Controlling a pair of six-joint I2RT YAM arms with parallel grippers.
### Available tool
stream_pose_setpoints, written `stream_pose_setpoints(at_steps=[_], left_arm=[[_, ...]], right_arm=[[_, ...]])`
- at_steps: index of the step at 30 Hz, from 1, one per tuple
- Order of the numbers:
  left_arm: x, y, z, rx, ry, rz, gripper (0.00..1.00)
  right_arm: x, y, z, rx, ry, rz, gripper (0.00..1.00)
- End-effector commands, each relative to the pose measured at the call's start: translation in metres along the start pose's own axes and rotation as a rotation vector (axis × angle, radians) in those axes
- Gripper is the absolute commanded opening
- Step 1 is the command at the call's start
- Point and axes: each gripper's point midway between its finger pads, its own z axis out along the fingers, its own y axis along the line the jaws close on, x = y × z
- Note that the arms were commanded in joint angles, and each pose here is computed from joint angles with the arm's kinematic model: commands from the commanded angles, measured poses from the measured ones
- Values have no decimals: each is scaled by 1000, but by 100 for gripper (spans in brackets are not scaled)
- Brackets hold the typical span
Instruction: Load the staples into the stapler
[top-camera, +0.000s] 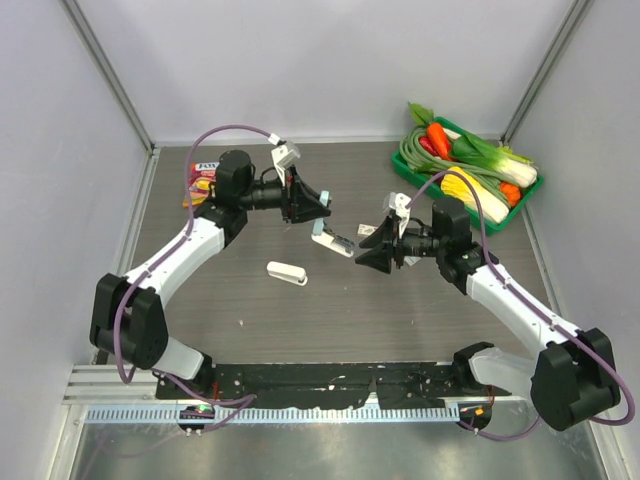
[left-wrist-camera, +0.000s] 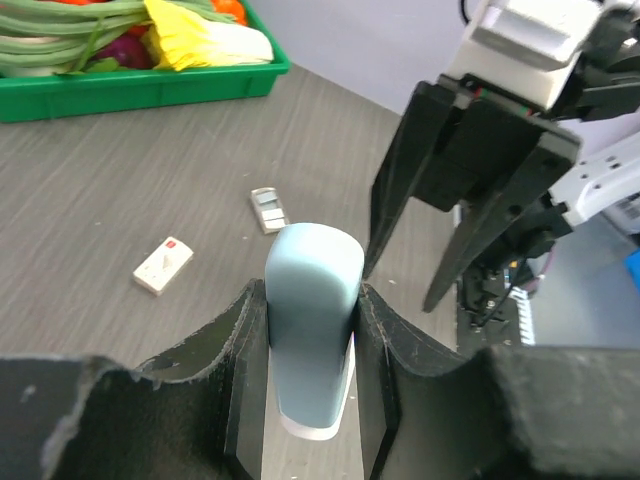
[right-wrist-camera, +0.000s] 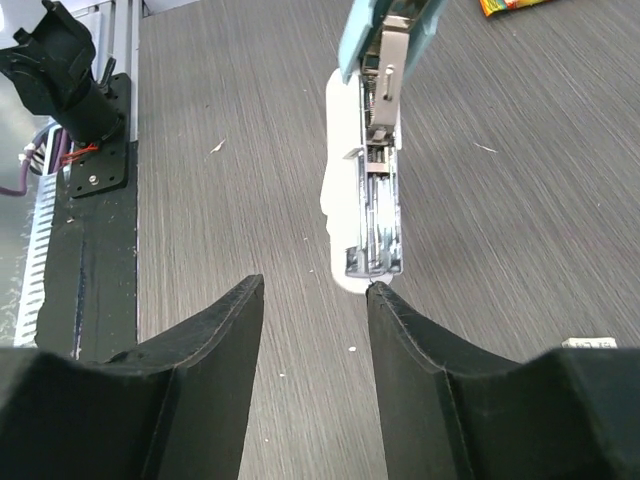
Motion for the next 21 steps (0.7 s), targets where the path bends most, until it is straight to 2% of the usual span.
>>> stream_pose_setpoints(at_steps=[1, 6, 12, 21], left_arm=[[-4, 4, -9, -62, -7, 137, 0], [0, -6, -13, -26, -10, 174, 0], [6, -38, -19, 119, -6, 237, 0], [17, -73, -29, 301, 3, 256, 0]], right_arm=[[-27, 10, -9, -50, -49, -66, 53], [-35, 13, -15, -57, -57, -79, 56], [-37, -4, -29, 43, -44, -91, 56], [-10, -61, -57, 378, 102, -105, 56]])
